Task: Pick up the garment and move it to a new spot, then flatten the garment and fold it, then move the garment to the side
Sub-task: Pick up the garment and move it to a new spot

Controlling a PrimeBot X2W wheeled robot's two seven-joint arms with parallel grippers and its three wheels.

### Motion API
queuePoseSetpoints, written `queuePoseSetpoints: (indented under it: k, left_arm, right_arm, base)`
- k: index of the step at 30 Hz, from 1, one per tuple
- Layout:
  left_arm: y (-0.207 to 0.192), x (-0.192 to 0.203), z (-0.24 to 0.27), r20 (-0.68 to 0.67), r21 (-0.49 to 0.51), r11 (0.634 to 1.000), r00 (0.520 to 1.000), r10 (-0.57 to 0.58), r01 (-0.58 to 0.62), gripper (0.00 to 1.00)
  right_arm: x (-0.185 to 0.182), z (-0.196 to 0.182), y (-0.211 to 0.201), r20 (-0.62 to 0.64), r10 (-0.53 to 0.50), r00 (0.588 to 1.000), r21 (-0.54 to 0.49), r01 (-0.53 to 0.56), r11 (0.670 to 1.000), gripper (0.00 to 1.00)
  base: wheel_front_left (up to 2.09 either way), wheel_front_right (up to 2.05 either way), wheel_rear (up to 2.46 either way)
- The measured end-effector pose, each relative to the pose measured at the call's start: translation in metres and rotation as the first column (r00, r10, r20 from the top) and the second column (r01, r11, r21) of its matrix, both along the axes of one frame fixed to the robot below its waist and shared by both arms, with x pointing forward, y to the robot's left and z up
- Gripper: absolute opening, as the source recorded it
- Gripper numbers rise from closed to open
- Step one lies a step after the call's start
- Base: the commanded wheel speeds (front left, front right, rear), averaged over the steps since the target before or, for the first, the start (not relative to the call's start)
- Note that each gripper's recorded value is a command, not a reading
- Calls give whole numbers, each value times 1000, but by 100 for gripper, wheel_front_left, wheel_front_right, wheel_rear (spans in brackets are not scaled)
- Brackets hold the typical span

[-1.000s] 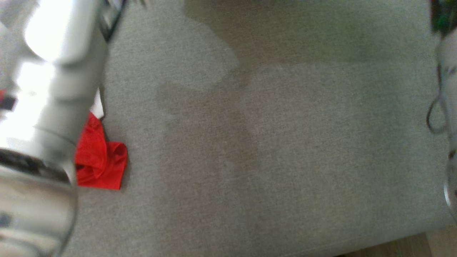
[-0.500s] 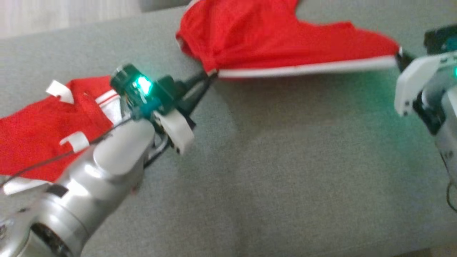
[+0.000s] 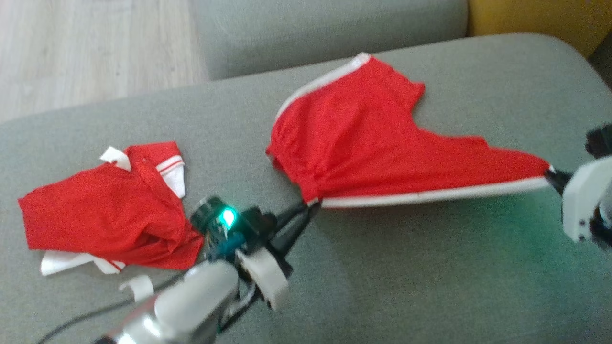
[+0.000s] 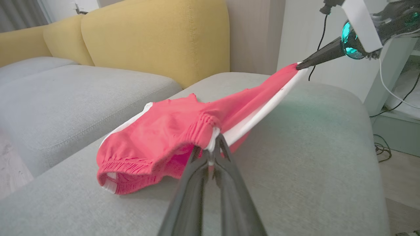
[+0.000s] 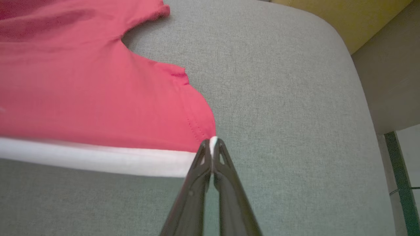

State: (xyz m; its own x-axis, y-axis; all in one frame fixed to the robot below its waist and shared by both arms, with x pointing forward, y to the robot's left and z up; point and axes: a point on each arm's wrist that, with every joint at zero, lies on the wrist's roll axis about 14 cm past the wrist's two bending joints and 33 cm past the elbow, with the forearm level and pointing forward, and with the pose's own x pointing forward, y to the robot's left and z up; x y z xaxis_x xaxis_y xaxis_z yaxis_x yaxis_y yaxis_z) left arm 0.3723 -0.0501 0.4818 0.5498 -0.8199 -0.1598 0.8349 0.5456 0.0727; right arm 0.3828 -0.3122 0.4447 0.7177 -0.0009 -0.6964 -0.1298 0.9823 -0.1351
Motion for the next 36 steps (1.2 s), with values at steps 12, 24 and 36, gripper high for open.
queuePoseSetpoints:
  k: [12, 24, 36]
  left_arm:
    - [21, -1, 13, -47, -84, 978, 981, 189, -192, 0]
    - [53, 84, 0, -67, -64, 922, 924, 377, -381, 0]
    - [66, 115, -50, -136, 44, 918, 908, 395, -393, 0]
  right_arm:
    - [17, 50, 14, 251, 20, 968, 25, -27, 999, 0]
    - [135, 62, 61, 386, 143, 911, -103, -111, 988, 0]
    - [228, 12, 103, 333, 242, 911, -161, -198, 967, 0]
  base:
    - [0, 0, 0]
    - [0, 0, 0]
    - [0, 0, 0]
